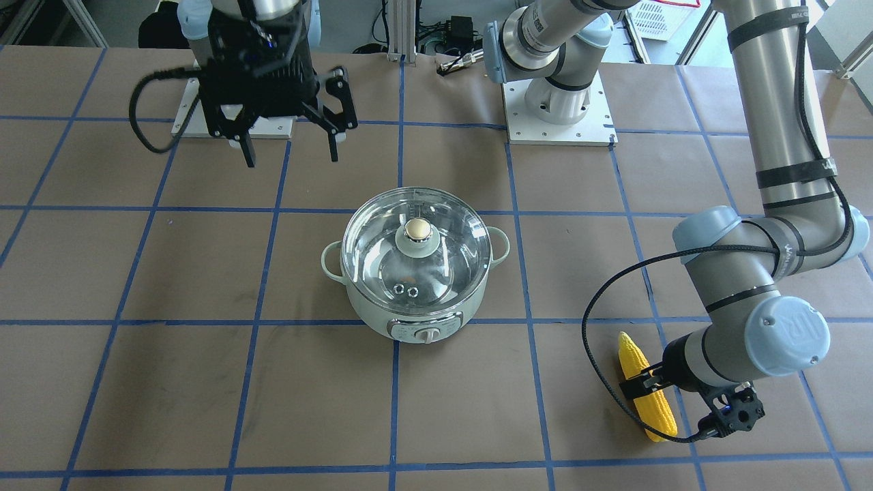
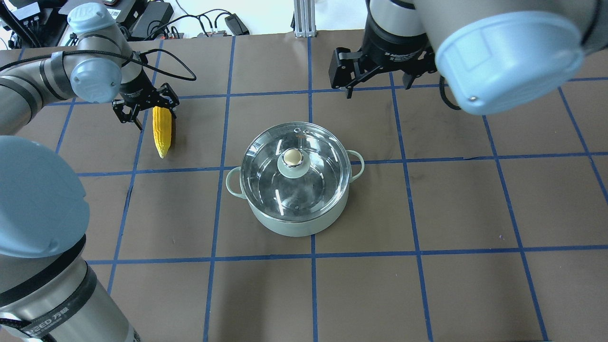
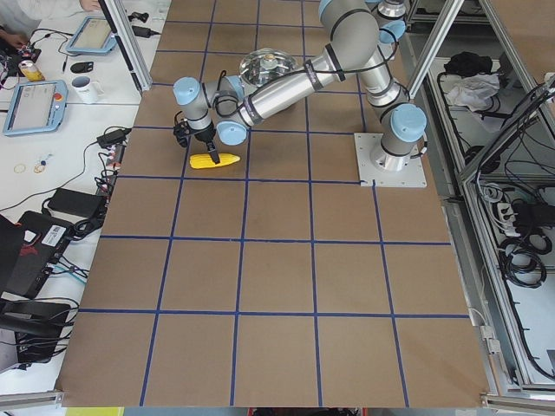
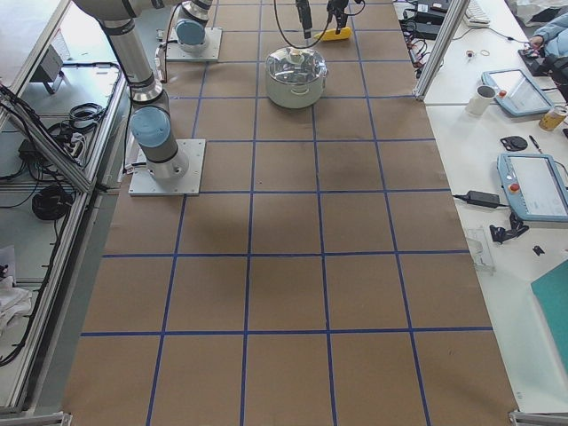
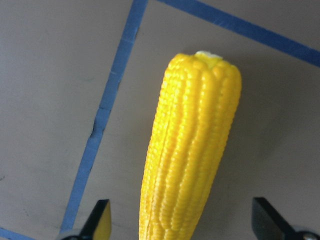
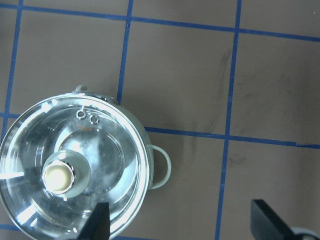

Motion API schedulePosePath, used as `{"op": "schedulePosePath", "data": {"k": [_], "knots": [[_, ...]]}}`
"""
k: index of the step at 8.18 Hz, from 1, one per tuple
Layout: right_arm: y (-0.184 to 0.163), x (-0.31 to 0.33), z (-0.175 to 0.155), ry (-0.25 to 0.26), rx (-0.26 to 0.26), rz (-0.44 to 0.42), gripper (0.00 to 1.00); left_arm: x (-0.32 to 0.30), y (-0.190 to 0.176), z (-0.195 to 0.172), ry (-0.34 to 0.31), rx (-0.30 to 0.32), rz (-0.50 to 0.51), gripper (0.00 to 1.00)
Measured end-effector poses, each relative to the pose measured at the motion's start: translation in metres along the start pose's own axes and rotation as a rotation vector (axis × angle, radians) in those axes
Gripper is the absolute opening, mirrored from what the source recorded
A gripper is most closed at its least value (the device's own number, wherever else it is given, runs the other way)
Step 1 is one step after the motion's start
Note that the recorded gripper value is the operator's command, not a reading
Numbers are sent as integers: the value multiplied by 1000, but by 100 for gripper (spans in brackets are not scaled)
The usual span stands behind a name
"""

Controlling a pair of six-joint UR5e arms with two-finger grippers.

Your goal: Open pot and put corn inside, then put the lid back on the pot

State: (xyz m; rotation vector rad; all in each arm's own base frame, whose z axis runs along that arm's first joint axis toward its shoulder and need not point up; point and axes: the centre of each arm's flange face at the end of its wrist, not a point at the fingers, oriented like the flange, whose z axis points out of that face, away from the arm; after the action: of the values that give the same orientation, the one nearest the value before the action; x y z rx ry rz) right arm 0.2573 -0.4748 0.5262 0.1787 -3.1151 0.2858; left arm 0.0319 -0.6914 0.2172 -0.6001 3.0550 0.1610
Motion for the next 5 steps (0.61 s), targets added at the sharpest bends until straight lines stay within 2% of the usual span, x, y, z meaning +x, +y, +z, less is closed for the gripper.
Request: {"op": "schedulePosePath", "data": {"k": [1, 2, 3, 5], "knots": [[-18, -7, 29, -1, -8, 30, 100, 1, -5, 15, -1, -6, 4, 95], [-25, -14, 49, -4, -21, 60, 100, 2, -8, 27, -2, -11, 9, 32], [-27, -27, 68, -22, -47, 110, 100, 2, -10, 34, -2, -16, 11, 0], [-27, -74, 107, -52, -74, 170, 100, 3, -12, 36, 1, -10, 17, 0]]}}
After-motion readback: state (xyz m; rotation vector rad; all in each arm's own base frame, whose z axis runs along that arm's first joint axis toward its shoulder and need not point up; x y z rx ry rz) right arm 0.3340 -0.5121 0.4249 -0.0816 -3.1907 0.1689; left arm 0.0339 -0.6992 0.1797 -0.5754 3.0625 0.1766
